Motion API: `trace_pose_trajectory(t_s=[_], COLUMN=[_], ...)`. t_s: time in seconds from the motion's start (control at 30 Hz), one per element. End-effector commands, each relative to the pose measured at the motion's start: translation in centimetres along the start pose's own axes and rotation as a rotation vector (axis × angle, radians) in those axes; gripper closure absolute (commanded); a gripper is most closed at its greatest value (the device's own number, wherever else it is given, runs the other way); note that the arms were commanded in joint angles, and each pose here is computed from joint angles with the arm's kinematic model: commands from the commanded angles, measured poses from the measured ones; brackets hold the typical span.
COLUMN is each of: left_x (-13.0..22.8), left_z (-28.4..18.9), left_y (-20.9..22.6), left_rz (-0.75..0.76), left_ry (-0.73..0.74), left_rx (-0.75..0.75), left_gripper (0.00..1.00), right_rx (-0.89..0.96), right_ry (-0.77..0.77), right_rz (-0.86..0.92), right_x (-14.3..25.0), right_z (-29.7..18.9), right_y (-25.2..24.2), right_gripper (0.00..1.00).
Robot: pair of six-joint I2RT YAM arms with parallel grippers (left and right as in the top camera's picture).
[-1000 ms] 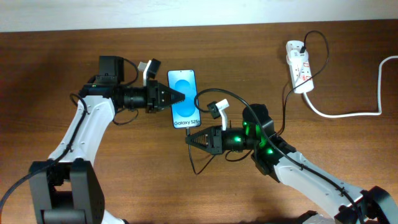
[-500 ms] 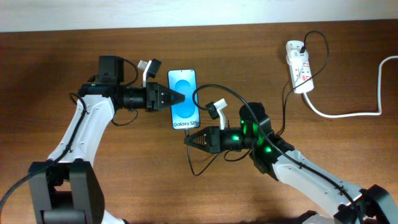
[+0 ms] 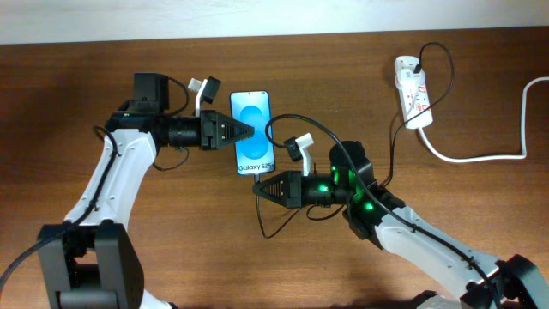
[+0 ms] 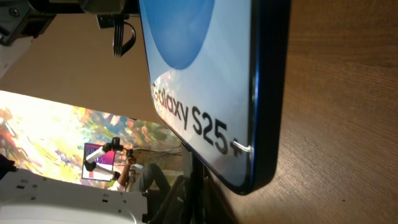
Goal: Plug charger to phone and switch on socket
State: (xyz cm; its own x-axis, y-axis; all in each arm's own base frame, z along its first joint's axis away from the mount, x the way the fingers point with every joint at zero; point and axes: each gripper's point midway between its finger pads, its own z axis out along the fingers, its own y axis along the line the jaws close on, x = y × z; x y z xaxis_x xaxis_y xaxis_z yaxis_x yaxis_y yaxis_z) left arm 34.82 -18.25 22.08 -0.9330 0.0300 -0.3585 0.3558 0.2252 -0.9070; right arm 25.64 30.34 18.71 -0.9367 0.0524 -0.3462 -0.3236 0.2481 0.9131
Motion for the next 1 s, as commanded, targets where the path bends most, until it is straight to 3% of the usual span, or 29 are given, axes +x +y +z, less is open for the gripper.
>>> trace_pose_trajectory(t_s=[0.0,0.97], left_x=[3.6,5.8], left_z=[2.2,4.3], left_y=[-1.1,-1.7], left_rz=[-0.113,-0.145], left_ry=[0.096,0.184], left_rx=[0.088,0.074], left_gripper=[1.00,1.00], right_rx=[0.064,0.048], right_ry=[-0.391,-0.441], right_rz=[-0.162,-0.236], right_x=[-10.5,-12.7], right_z=[-3.0,-4.0], right_y=[2.7,4.7], right_gripper=[0.96,0.96])
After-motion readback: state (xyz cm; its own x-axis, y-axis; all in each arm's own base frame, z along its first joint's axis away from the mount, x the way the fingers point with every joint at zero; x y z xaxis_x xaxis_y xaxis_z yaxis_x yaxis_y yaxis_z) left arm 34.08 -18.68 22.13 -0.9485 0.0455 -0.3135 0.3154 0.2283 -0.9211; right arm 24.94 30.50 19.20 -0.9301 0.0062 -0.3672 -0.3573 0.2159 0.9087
